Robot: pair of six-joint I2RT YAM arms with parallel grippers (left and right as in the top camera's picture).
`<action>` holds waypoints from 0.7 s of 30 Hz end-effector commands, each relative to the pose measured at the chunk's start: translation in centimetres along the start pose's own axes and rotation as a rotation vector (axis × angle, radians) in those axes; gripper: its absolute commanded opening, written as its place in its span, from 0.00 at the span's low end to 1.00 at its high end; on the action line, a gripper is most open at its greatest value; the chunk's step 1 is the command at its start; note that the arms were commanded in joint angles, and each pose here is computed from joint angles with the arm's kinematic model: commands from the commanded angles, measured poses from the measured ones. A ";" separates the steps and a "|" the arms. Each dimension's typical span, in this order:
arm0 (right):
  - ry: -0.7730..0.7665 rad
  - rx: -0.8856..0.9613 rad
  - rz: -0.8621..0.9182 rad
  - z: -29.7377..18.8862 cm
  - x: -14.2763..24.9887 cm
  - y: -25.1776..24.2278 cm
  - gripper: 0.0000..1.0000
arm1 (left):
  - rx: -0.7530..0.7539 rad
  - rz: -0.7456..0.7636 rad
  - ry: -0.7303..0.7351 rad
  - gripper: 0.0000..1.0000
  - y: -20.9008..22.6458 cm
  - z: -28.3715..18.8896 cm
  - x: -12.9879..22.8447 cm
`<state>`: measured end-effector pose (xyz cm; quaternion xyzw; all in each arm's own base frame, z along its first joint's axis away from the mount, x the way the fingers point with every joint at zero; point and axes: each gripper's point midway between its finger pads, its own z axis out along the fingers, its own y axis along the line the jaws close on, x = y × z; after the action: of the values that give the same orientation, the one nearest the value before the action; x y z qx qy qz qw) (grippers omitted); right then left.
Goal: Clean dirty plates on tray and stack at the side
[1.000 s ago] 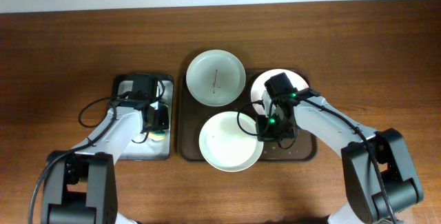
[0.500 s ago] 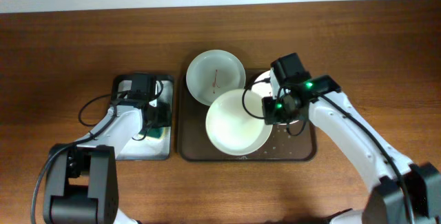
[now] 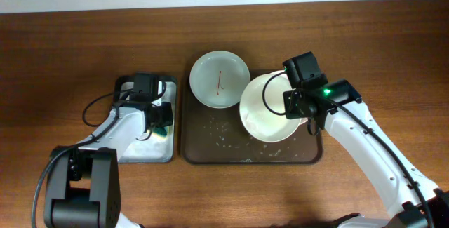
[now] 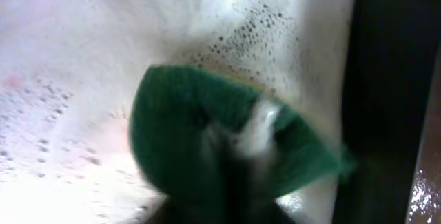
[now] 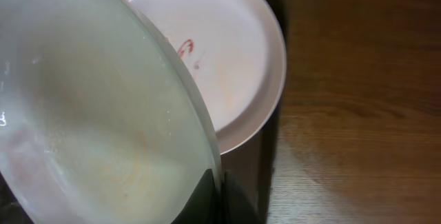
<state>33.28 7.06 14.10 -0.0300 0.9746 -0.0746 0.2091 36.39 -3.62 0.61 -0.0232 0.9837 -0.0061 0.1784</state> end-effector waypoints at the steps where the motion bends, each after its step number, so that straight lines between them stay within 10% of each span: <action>1: -0.064 0.063 -0.047 -1.5 -1.0 -0.2 0.04 | 0.009 0.002 0.040 0.69 -0.1 0.5 1.0; 9: -0.167 0.197 -0.155 -3.2 -1.8 1.3 0.04 | -0.012 0.005 0.177 0.75 0.5 0.2 4.4; 17: -0.294 0.347 -0.206 -5.4 -3.1 1.7 0.04 | -0.014 0.006 0.187 0.04 0.5 0.1 4.6; 21: -0.331 0.361 -0.220 -6.0 -3.4 2.4 0.04 | -0.014 0.005 0.183 0.00 0.5 0.1 4.5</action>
<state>33.55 10.78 18.10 -0.1250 0.9071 -0.2419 0.3210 33.24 -3.22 -0.05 -0.0225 0.9937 0.0034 0.1100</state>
